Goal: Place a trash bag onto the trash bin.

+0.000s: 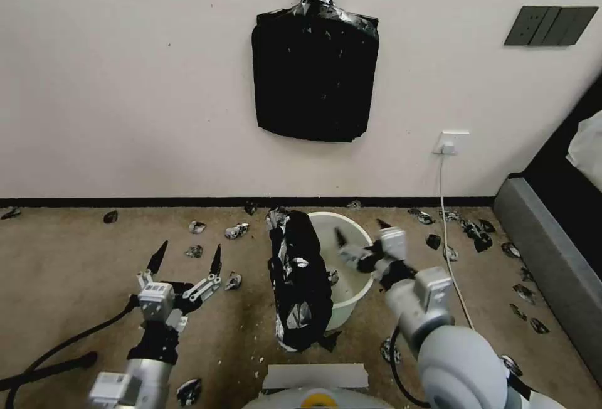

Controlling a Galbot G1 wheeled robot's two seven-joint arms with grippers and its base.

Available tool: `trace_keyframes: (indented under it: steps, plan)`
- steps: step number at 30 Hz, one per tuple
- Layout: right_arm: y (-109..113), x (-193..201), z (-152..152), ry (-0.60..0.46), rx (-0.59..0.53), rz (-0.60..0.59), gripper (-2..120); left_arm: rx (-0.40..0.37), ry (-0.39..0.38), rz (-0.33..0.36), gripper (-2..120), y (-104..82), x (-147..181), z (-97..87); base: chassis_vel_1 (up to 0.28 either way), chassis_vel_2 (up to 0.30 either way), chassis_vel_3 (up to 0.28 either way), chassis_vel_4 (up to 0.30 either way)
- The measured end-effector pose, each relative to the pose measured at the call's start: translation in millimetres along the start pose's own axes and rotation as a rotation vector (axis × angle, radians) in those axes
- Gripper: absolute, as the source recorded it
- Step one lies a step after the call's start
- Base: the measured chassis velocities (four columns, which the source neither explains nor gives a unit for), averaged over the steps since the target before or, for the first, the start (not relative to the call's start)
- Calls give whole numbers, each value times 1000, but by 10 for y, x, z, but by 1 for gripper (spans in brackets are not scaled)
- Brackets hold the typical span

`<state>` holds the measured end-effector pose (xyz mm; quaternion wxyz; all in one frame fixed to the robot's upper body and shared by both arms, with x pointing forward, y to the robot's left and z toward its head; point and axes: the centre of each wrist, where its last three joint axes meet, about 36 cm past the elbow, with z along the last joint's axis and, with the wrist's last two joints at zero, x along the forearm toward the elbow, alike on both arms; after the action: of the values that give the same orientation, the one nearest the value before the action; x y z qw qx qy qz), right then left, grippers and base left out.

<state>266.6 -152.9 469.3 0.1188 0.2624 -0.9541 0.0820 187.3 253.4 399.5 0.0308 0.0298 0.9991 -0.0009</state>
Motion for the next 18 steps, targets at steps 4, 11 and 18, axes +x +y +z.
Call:
trace_keyframes:
  steps: [4, 11, 18]
  plan:
    - [142, -146, -104, 83, 78, -93, 100, -6, 4, -9, 100, -2, 10, -12, 0, 0, 0, 0]
    - [509, -433, -97, 171, 139, -73, 100, -18, 11, -15, 100, 9, 28, -7, 0, 0, 0, 0]
    - [833, -617, 36, 155, 258, 3, 100, -23, 9, -10, 100, 22, -32, -12, 0, 0, 0, 0]
